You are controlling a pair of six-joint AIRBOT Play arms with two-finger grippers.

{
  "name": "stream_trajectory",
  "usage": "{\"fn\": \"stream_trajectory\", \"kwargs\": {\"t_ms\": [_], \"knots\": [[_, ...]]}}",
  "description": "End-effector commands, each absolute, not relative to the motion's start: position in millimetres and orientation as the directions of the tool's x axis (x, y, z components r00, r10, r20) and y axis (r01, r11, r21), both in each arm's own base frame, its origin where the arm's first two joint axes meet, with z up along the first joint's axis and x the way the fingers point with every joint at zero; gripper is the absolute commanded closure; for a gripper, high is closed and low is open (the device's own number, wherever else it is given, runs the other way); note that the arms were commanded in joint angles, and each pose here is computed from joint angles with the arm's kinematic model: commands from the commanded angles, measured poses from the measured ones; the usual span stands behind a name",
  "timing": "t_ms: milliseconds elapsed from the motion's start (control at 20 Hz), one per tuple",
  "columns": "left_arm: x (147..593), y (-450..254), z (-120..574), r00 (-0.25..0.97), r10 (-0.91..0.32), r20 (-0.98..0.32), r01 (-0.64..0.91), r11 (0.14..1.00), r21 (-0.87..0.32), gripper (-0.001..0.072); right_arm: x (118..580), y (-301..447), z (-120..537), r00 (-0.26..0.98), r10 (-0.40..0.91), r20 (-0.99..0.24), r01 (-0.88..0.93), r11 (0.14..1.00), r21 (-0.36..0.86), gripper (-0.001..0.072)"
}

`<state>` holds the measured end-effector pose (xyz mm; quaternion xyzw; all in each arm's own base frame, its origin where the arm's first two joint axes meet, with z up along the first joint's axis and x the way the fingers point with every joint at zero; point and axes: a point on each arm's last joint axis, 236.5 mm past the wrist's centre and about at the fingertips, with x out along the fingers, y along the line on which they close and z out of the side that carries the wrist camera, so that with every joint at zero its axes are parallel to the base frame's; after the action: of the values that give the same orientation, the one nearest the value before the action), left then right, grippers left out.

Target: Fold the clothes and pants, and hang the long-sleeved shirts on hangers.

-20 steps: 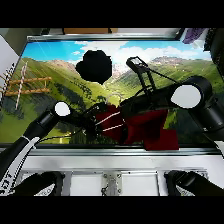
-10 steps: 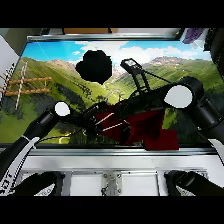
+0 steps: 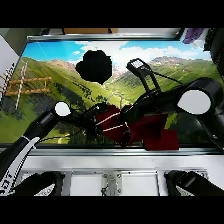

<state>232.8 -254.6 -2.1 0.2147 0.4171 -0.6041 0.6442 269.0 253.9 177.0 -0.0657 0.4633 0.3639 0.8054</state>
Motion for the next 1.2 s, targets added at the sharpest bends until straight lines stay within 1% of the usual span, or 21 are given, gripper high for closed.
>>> {"fn": "stream_trajectory", "kwargs": {"t_ms": [0,150,300,350,450,550,600,650,700,750,800,850,900,950,1000,1050,1150], "knots": [[233,-255,-2,-0.075,-0.600,-0.797,0.957,0.180,-0.226,0.0690,264,237,183,0.313,0.506,-0.804,-0.669,0.718,0.192,0.0032],[233,-255,-2,-0.078,-0.599,-0.797,0.957,0.179,-0.228,0.0689,263,218,180,0.255,0.523,-0.813,-0.749,0.639,0.177,0.0032],[232,-254,-2,-0.084,-0.598,-0.797,0.957,0.176,-0.232,0.0690,286,201,198,0.268,0.636,-0.724,-0.769,0.594,0.237,0.0032],[231,-254,-2,-0.084,-0.598,-0.797,0.957,0.175,-0.233,0.0689,294,193,203,0.273,0.670,-0.690,-0.756,0.593,0.276,0.0032],[231,-254,-2,-0.085,-0.598,-0.797,0.956,0.175,-0.234,0.0689,310,176,208,0.304,0.692,-0.655,-0.707,0.625,0.331,0.0032],[231,-254,-2,-0.085,-0.598,-0.797,0.956,0.175,-0.234,0.0689,322,158,204,0.333,0.677,-0.656,-0.667,0.661,0.344,0.0032],[231,-254,-2,-0.085,-0.598,-0.797,0.956,0.175,-0.234,0.0689,323,155,203,0.330,0.681,-0.654,-0.636,0.672,0.379,0.0032],[231,-254,-2,-0.086,-0.597,-0.797,0.957,0.175,-0.234,0.0689,326,153,204,0.335,0.685,-0.646,-0.641,0.669,0.377,0.0032],[231,-254,-2,-0.086,-0.597,-0.797,0.957,0.175,-0.234,0.0689,327,152,204,0.335,0.691,-0.640,-0.704,0.635,0.318,0.0032],[231,-254,-2,-0.086,-0.598,-0.797,0.956,0.175,-0.234,0.0689,328,148,202,0.321,0.703,-0.635,-0.750,0.598,0.283,0.0032],[230,-254,-2,-0.090,-0.597,-0.797,0.956,0.173,-0.237,0.0689,325,143,199,0.282,0.729,-0.624,-0.784,0.550,0.288,0.0032],[229,-254,-2,-0.093,-0.596,-0.797,0.956,0.171,-0.239,0.0689,319,139,198,0.225,0.780,-0.584,-0.817,0.478,0.323,0.0032],[229,-254,-2,-0.094,-0.596,-0.797,0.956,0.170,-0.240,0.0689,313,135,199,0.161,0.842,-0.515,-0.849,0.384,0.363,0.0032],[229,-254,-2,-0.095,-0.596,-0.797,0.956,0.170,-0.240,0.0689,306,127,201,0.100,0.902,-0.419,-0.876,0.280,0.394,0.0032],[229,-254,-2,-0.095,-0.596,-0.797,0.956,0.170,-0.240,0.0689,305,112,197,0.073,0.933,-0.354,-0.888,0.222,0.402,0.0032],[229,-254,-2,-0.093,-0.596,-0.797,0.956,0.170,-0.240,0.0689,315,93,181,0.112,0.934,-0.340,-0.879,0.253,0.404,0.0032],[229,-254,-2,-0.094,-0.596,-0.797,0.956,0.170,-0.240,0.0689,324,65,150,0.144,0.935,-0.324,-0.903,0.258,0.343,0.0032]]}}
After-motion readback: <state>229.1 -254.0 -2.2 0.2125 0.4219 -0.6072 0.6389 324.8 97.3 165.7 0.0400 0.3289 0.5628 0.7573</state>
